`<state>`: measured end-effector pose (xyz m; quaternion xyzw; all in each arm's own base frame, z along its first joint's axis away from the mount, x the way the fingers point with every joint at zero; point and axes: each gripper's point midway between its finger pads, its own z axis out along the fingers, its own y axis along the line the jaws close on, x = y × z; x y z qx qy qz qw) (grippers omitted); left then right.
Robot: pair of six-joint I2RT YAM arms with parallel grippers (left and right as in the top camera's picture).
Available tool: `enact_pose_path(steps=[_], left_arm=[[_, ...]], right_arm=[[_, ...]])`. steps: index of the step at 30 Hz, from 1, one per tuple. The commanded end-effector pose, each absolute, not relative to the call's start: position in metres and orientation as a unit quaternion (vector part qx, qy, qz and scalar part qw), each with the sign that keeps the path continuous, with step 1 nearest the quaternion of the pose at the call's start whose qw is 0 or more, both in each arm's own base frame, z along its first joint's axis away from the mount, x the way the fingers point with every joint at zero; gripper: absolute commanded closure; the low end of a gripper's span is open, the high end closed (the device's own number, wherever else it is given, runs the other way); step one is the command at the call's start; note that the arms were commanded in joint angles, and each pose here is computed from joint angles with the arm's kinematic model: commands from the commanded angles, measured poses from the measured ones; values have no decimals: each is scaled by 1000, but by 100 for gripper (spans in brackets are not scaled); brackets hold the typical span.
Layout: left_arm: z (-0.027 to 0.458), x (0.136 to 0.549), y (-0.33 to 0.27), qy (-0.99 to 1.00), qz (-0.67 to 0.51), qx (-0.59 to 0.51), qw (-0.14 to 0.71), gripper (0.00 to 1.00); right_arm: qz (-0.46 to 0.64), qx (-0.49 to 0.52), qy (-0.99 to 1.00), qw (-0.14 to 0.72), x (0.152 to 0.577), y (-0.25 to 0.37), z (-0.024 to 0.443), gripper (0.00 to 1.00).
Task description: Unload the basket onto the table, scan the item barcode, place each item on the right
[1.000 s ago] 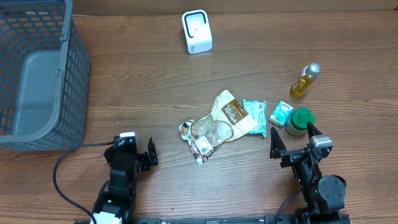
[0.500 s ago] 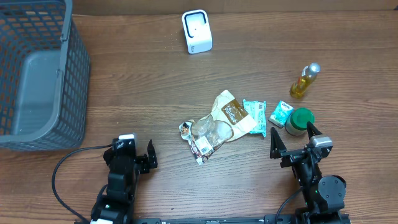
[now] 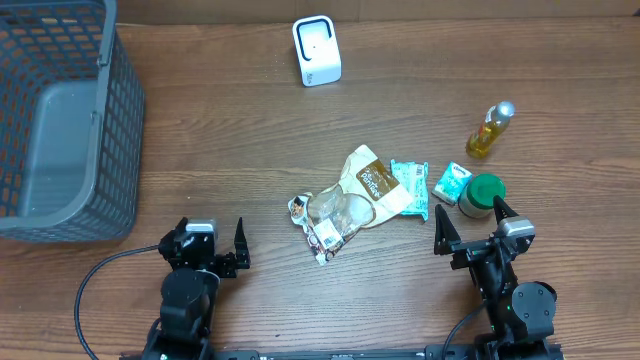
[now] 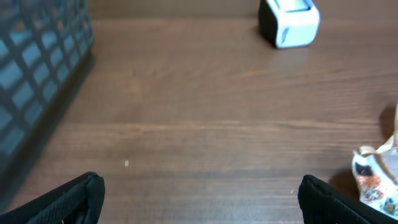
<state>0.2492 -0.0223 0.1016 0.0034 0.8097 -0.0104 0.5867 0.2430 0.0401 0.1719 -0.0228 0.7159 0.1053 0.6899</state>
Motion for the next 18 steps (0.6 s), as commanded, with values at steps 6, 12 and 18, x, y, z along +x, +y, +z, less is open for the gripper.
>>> enact_pose_path(steps=[6, 12, 18], left_arm=[[116, 249, -18, 790, 5, 22, 612, 0], [128, 249, -10, 773, 9, 10, 634, 0], [159, 245, -9, 729, 20, 19, 684, 0]], right_arm=[[100, -23, 714, 692, 243, 39, 170, 0], [100, -23, 714, 692, 243, 39, 170, 0], [100, -23, 714, 692, 243, 39, 170, 0]])
